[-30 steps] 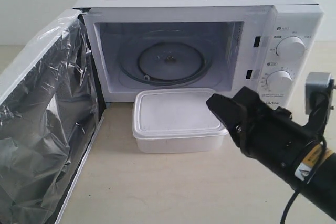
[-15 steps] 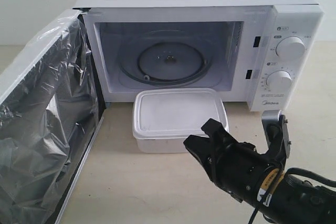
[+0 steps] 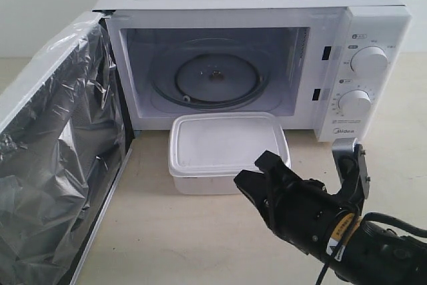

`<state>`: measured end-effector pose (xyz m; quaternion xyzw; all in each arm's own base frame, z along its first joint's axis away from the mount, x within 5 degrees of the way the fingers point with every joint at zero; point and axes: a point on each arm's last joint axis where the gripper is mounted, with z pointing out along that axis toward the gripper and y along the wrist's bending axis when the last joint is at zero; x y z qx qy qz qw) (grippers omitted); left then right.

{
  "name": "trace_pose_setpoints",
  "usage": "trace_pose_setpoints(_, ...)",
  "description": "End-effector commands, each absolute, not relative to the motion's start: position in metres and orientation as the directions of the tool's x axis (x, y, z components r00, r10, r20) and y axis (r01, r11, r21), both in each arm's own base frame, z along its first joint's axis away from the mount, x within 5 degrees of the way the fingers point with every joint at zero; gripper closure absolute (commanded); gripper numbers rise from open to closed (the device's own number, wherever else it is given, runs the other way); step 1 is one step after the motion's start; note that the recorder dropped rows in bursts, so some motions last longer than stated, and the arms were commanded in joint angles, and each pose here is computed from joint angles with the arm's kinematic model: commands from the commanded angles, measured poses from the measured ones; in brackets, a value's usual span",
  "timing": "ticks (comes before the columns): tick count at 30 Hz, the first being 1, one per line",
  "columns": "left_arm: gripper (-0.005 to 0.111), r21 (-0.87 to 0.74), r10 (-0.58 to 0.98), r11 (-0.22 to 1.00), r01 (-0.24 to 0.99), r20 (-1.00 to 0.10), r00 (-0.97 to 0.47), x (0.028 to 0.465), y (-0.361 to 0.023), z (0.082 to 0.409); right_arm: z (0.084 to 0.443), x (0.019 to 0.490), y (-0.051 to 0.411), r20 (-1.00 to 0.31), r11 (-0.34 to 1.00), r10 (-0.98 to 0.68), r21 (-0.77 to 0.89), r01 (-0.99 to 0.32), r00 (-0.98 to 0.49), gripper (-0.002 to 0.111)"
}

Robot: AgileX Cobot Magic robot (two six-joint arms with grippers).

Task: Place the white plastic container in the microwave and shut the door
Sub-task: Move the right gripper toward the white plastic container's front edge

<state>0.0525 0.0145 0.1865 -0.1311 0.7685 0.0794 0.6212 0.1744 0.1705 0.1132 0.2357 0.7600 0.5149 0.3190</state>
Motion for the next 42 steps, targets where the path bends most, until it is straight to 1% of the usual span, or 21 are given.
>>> trace_pose_setpoints(1, 0.102, -0.042, -0.104, 0.952, -0.302, -0.976, -0.193, 0.052, 0.015, 0.186, 0.114, 0.174, 0.171, -0.268, 0.370, 0.677, 0.929, 0.002, -0.685, 0.108)
trace_pose_setpoints(6, 0.102, -0.042, -0.104, 0.952, -0.302, -0.976, -0.193, 0.052, 0.015, 0.186, 0.128, 0.176, 0.174, -0.314, 0.366, 0.691, 0.929, -0.060, -0.651, 0.108)
trace_pose_setpoints(8, 0.102, -0.042, -0.104, 0.952, -0.302, -0.976, -0.193, 0.052, 0.015, 0.186, 0.132, 0.172, 0.178, -0.316, 0.358, 0.707, 0.932, -0.065, -0.633, 0.108)
trace_pose_setpoints(10, 0.102, -0.042, -0.104, 0.952, -0.302, -0.976, -0.193, 0.052, 0.015, 0.186, 0.134, 0.165, 0.184, -0.356, 0.386, 0.703, 0.918, -0.090, -0.615, 0.108)
trace_pose_setpoints(11, 0.102, -0.042, -0.104, 0.952, -0.302, -0.976, -0.193, 0.052, 0.015, 0.186, 0.134, 0.162, 0.186, -0.364, 0.394, 0.707, 0.915, -0.089, -0.606, 0.108)
trace_pose_setpoints(14, 0.102, -0.042, -0.104, 0.952, -0.302, -0.976, -0.193, 0.052, 0.015, 0.186, 0.132, 0.155, 0.185, -0.342, 0.392, 0.775, 0.920, -0.020, -0.532, 0.108)
trace_pose_setpoints(16, 0.102, -0.042, -0.104, 0.952, -0.302, -0.976, -0.193, 0.052, 0.015, 0.186, 0.131, 0.151, 0.183, -0.351, 0.407, 0.799, 0.913, 0.009, -0.488, 0.108)
trace_pose_setpoints(20, 0.102, -0.042, -0.104, 0.952, -0.302, -0.976, -0.193, 0.052, 0.015, 0.186, 0.125, 0.147, 0.188, -0.341, 0.407, 0.807, 0.913, 0.036, -0.482, 0.108)
trace_pose_setpoints(23, 0.102, -0.042, -0.104, 0.952, -0.302, -0.976, -0.193, 0.052, 0.015, 0.186, 0.115, 0.147, 0.194, -0.263, 0.349, 0.834, 0.932, 0.095, -0.485, 0.108)
trace_pose_setpoints(28, 0.102, -0.042, -0.104, 0.952, -0.302, -0.976, -0.193, 0.052, 0.015, 0.186, 0.106, 0.154, 0.210, -0.159, 0.257, 0.864, 0.955, 0.148, -0.477, 0.108)
trace_pose_setpoints(34, 0.102, -0.042, -0.104, 0.952, -0.302, -0.976, -0.193, 0.052, 0.015, 0.186, 0.097, 0.162, 0.230, 0.010, 0.099, 0.895, 0.970, 0.221, -0.446, 0.108)
trace_pose_setpoints(37, 0.102, -0.042, -0.104, 0.952, -0.302, -0.976, -0.193, 0.052, 0.015, 0.186, 0.090, 0.164, 0.228, 0.055, 0.055, 0.915, 0.964, 0.259, -0.400, 0.108)
trace_pose_setpoints(42, 0.102, -0.042, -0.104, 0.952, -0.302, -0.976, -0.193, 0.052, 0.015, 0.186, 0.089, 0.166, 0.224, 0.058, 0.043, 0.932, 0.962, 0.268, -0.357, 0.108)
